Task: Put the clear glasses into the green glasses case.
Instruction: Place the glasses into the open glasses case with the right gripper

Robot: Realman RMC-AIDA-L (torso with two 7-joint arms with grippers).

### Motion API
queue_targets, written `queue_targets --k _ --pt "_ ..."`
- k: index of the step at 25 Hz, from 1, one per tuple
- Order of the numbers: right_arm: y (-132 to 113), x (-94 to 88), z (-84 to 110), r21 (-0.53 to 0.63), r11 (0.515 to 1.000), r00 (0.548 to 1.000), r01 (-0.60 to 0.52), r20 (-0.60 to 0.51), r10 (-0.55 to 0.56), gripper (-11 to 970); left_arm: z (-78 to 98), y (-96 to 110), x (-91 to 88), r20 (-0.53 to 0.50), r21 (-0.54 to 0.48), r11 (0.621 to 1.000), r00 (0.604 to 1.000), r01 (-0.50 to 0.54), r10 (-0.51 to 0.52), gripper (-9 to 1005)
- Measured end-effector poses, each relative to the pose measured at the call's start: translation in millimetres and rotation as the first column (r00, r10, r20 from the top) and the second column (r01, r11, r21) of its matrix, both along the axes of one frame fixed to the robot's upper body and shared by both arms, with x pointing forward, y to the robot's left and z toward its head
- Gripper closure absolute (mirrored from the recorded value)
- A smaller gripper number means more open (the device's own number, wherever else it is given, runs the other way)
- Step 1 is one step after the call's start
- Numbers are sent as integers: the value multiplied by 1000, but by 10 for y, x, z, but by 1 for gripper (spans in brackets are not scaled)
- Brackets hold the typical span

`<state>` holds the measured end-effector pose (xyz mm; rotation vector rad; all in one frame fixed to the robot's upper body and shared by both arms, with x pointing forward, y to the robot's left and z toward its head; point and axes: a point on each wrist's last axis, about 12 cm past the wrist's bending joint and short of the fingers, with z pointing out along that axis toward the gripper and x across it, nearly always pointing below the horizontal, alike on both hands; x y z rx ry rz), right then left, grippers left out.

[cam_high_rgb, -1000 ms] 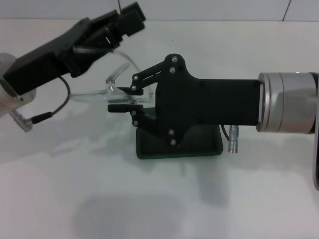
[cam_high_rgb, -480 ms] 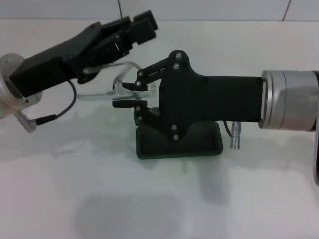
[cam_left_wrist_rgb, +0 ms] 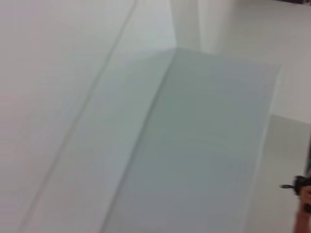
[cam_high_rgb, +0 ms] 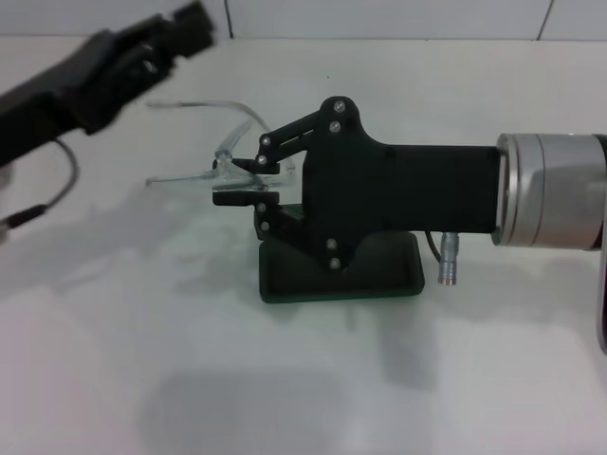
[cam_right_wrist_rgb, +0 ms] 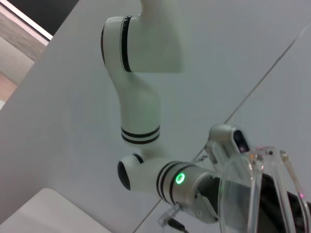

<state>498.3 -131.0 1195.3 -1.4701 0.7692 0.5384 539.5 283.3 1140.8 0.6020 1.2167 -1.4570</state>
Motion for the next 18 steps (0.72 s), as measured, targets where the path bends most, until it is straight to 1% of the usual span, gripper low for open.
queue_targets --k 2,6,7,9,13,15,18 --pt "-1 0 3 0 1000 1000 0 2 0 815 4 103 -18 -6 -4 1000 1000 -29 29 749" --pt "3 10 6 -4 1000 1000 2 5 -2 812 -1 105 -31 -11 -12 1000 1000 -26 25 749" --pt "7 18 6 -5 1000 1000 2 6 -2 812 -5 -3 -26 -10 -22 1000 1000 12 -12 749" --pt "18 34 5 -7 1000 1000 1 5 -1 811 -3 -62 -21 -10 -25 999 999 36 -36 749" --pt "10 67 10 -5 1000 1000 9 4 -9 808 32 -245 3 -5 -32 992 993 121 -122 748" --pt "4 73 6 -4 1000 1000 12 2 -12 807 52 -319 14 1 -31 987 988 157 -157 748" --pt "2 76 4 -3 1000 1000 14 4 -14 805 66 -377 27 4 -24 982 983 185 -185 748"
